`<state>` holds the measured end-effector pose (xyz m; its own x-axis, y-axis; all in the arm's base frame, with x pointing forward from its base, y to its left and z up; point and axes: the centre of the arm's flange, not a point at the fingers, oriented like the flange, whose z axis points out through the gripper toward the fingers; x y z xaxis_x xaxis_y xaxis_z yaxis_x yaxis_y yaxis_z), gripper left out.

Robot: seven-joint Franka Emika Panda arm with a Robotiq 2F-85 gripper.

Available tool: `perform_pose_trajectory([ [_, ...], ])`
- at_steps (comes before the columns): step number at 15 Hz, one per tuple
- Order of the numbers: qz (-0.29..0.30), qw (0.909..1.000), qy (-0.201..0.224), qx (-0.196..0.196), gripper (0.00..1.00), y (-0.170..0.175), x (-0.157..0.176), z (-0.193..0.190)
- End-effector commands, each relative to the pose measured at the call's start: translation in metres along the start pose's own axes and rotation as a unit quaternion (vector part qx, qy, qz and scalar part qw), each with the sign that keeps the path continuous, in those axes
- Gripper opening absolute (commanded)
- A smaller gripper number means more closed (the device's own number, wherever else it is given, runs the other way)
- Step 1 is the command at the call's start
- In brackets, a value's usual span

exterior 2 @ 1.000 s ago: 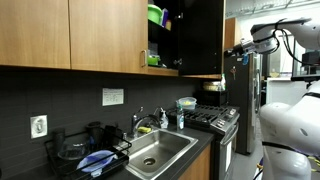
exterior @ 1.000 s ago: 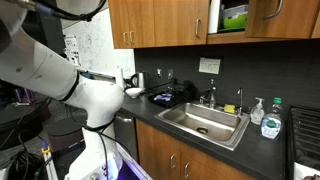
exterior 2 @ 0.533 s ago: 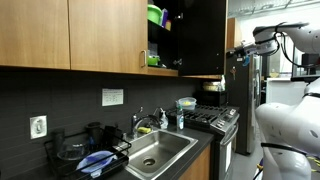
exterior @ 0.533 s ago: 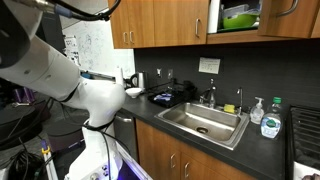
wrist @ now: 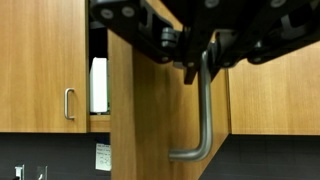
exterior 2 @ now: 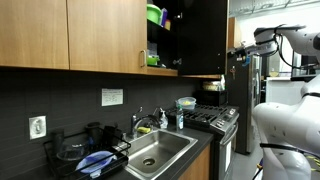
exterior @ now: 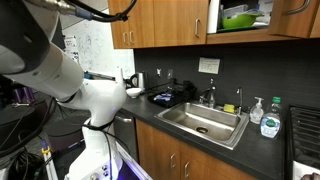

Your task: Open the top right cabinet door

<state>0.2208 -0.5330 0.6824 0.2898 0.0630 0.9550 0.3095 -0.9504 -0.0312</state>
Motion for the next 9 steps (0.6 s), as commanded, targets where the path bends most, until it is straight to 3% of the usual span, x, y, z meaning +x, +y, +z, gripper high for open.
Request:
perform_pose_trajectory([
  [1,0.063,0.9972,-0.039,-0.013,0.37,0.0256,-0.0106,0.0698],
  [9,0.078,0.9966,-0.025,-0.002,0.38,0.0233,-0.0144,0.0617],
])
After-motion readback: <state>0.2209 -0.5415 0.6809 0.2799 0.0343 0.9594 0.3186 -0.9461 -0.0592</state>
